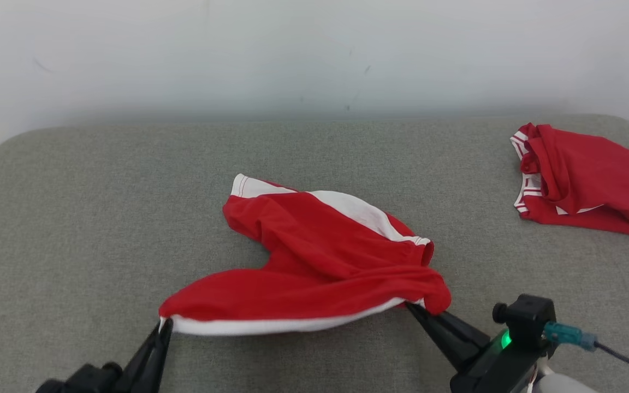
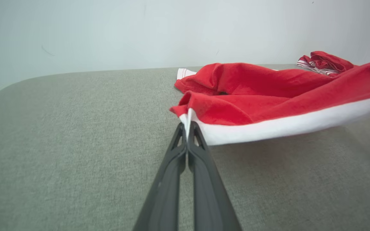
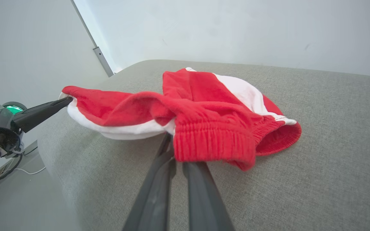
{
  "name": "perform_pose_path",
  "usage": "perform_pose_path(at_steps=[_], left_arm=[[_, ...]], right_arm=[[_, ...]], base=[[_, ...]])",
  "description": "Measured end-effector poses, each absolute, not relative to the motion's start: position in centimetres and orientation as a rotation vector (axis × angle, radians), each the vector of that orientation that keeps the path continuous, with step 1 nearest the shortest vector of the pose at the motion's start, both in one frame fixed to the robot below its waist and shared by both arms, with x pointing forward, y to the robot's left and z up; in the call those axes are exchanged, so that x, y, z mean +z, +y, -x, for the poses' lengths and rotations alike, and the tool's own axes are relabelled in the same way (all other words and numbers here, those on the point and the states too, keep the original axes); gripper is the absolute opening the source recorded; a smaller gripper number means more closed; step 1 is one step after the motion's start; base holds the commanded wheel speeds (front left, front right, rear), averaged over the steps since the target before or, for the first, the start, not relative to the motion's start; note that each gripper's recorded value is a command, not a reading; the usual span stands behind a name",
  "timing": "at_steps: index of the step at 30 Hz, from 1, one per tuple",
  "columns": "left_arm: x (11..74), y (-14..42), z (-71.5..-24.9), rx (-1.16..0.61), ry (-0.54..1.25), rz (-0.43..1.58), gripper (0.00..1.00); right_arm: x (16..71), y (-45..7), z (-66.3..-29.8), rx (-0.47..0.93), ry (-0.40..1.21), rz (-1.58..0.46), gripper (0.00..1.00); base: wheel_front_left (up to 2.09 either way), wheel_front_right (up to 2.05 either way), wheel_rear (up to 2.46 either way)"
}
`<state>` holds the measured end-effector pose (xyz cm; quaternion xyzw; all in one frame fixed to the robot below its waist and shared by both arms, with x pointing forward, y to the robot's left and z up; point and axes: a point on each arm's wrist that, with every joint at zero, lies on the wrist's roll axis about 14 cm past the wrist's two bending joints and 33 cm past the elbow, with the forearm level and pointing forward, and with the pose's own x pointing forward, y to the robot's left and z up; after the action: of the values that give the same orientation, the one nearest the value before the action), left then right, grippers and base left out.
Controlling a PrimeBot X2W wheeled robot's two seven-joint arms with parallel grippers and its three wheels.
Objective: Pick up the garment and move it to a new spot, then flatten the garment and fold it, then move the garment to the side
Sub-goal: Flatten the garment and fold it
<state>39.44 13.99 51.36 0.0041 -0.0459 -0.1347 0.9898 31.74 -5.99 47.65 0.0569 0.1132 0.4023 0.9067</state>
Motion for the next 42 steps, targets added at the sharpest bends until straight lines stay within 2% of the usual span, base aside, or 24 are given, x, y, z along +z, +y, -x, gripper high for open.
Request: perform_pose_path(at_steps=[9,18,28,37,42], left_arm=[[61.4,13.2,-45.9,-0.382,-0.31,-0.18,0.0],[69.8,12.8,-54.8,-0.443,-0.409,-0.382,0.0],[78.6,12.7,-63.2,-0.381,-0.552,-0.379,0.0],[83.9,11.4,-65.5,-0.335,-0.738,-0.303,0.0],[81.2,10.5,-67.4,-0.361,-0.702,-0.314,0.0]], right_arm=[[52.2,-5.7,-37.4,0.831,0.198,-0.145,0.0],[61.5,-4.3,-48.9,0.816,0.015,-0.124,0.0],[70.3,-5.3,-60.2,0.691,-0.117,-0.169,0.0],[73.8,-7.5,-64.7,0.566,-0.291,0.001,0.0],[71.9,-7.4,-66.1,0.568,-0.28,0.011,0.0]], base=[[0.0,0.0,0.0],[0.0,0.0,0.0],[0.0,0.0,0.0],[0.0,0.0,0.0],[0.0,0.0,0.0]])
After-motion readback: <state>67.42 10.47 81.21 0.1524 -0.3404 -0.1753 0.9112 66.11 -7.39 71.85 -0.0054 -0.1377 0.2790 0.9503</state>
